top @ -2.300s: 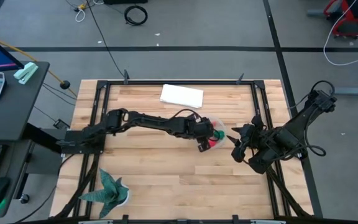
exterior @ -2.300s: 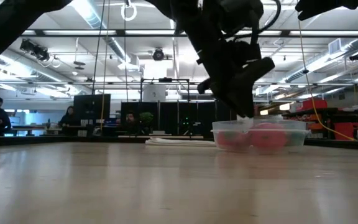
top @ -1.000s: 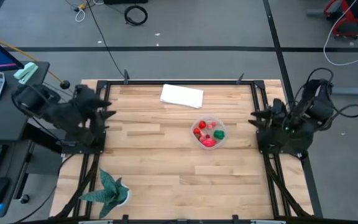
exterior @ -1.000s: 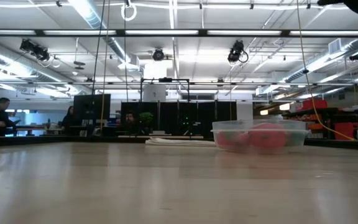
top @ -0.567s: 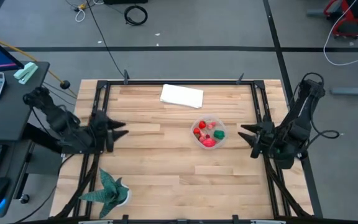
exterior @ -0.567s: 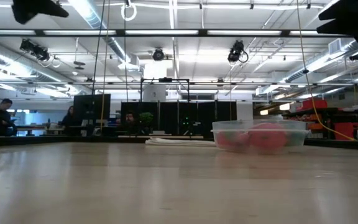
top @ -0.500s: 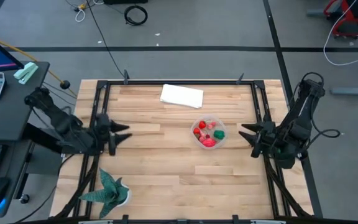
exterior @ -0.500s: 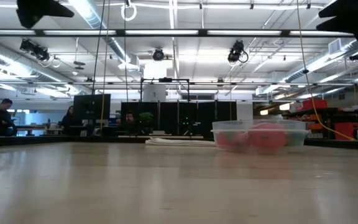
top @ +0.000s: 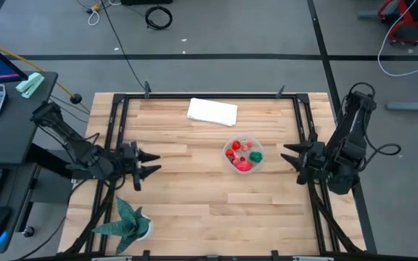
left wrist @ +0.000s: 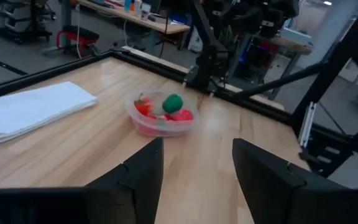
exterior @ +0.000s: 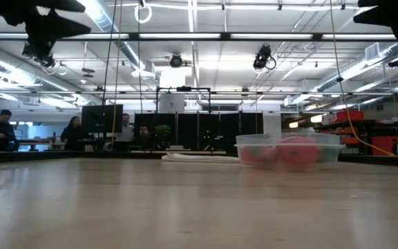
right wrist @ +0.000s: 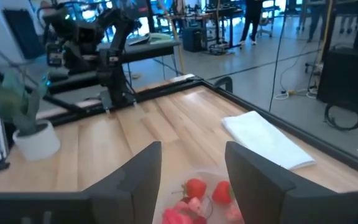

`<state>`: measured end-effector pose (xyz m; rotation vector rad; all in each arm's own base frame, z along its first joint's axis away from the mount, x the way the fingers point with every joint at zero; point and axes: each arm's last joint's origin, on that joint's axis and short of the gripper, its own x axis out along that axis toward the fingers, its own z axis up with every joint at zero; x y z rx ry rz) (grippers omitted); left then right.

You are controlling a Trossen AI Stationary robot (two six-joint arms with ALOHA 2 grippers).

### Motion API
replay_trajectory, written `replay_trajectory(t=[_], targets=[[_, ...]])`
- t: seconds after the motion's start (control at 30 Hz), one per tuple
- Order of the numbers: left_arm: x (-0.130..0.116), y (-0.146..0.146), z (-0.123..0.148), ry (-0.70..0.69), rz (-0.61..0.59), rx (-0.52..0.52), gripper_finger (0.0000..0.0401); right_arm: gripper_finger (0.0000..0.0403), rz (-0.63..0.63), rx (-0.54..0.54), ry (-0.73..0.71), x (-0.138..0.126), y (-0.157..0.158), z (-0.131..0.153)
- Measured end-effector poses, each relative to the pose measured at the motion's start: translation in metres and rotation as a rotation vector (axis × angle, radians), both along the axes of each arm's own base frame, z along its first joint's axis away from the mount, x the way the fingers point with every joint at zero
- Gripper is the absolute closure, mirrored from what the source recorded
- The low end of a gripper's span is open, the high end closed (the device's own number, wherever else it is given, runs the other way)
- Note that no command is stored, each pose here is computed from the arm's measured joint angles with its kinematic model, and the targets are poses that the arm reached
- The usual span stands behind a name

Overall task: Pick and placing Produce into tupperware
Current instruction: Return to Home Position

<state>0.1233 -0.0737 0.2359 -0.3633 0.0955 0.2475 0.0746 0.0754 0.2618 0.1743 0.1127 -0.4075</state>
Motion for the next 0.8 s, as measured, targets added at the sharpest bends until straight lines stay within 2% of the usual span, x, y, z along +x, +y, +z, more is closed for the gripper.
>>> replay_trajectory(t=[0.13, 0.27, 0.37, 0.43, 0.57, 0.67, 0.8], targets=[[0.0, 0.0, -0.016, -0.011, -0.008, 0.001, 0.0202, 0.0215, 0.014, -0.045, 0.027, 0.001, 0.006, -0.01], [-0.001, -0.003, -0.036, -0.065, -0.141, -0.069, 0.0208, 0.0215, 0.007, -0.02, 0.021, 0.003, 0.008, -0.015], [-0.004, -0.003, -0.052, -0.11, -0.229, -0.056, 0.0211, 0.0215, 0.011, 0.046, -0.001, 0.006, 0.015, -0.014], [-0.006, -0.001, -0.057, -0.151, -0.257, -0.032, 0.021, 0.0215, 0.027, 0.04, -0.002, 0.012, 0.025, -0.013], [-0.007, 0.005, -0.06, -0.197, -0.236, 0.056, 0.0204, 0.0215, 0.051, -0.089, 0.03, 0.02, 0.039, -0.014], [-0.004, 0.013, -0.063, -0.19, -0.181, 0.073, 0.0201, 0.0215, 0.003, -0.15, 0.044, 0.023, 0.034, -0.015], [0.001, 0.021, -0.065, -0.186, -0.163, 0.059, 0.02, 0.0215, -0.048, -0.069, 0.038, 0.028, 0.024, -0.014]])
